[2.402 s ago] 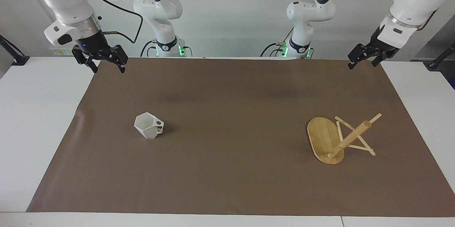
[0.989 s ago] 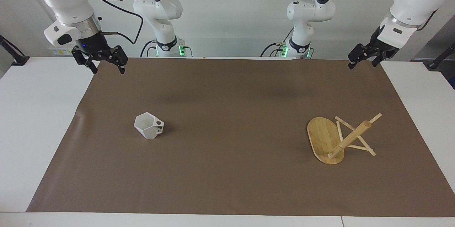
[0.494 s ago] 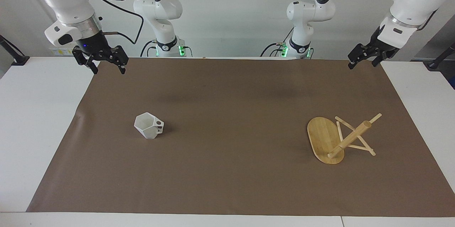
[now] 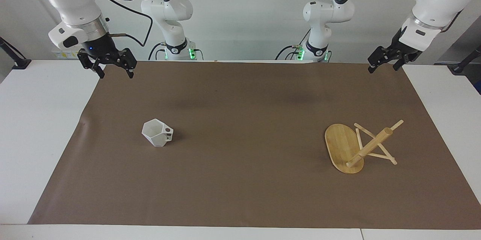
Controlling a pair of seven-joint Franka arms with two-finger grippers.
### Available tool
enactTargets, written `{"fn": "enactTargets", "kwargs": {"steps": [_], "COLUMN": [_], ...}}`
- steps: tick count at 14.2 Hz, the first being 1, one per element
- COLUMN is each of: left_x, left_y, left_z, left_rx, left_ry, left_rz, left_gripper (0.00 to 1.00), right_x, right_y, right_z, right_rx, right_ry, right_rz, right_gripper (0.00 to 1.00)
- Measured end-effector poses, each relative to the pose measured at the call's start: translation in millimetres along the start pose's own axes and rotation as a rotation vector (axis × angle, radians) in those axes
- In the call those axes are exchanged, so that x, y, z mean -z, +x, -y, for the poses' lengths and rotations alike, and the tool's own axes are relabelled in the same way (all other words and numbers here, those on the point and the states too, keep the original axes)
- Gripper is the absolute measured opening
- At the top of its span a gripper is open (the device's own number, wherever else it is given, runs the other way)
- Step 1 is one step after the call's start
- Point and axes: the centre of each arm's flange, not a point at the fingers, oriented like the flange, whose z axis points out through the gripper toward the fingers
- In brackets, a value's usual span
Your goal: Hang cup on rack
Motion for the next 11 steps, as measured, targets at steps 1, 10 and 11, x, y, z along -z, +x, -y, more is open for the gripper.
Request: {"fn": "enactTargets", "kwargs": {"steps": [1,10,11], "left_x": [0.0,-2.3,-4.4], "left_y": [0.0,-1.6,-2.3], "left_z": [0.0,-0.2,-1.6], "left_rx": [0.000,-0.001,-0.004], "left_ry": [0.000,0.002,0.003], "left_rz": [0.000,0.016,0.023], "left_gripper": [1.00,1.00,1.00], "right_x": [0.0,0.0,-0.1], "right_y": [0.0,0.0,0.0], "right_z": [-0.1,-0.5,-0.5], "right_rx": [0.000,-0.001,-0.001], "right_ry": [0.000,0.000,0.000], "right_rz": [0.000,0.000,0.000], "right_gripper": [1.00,1.00,1.00]}}
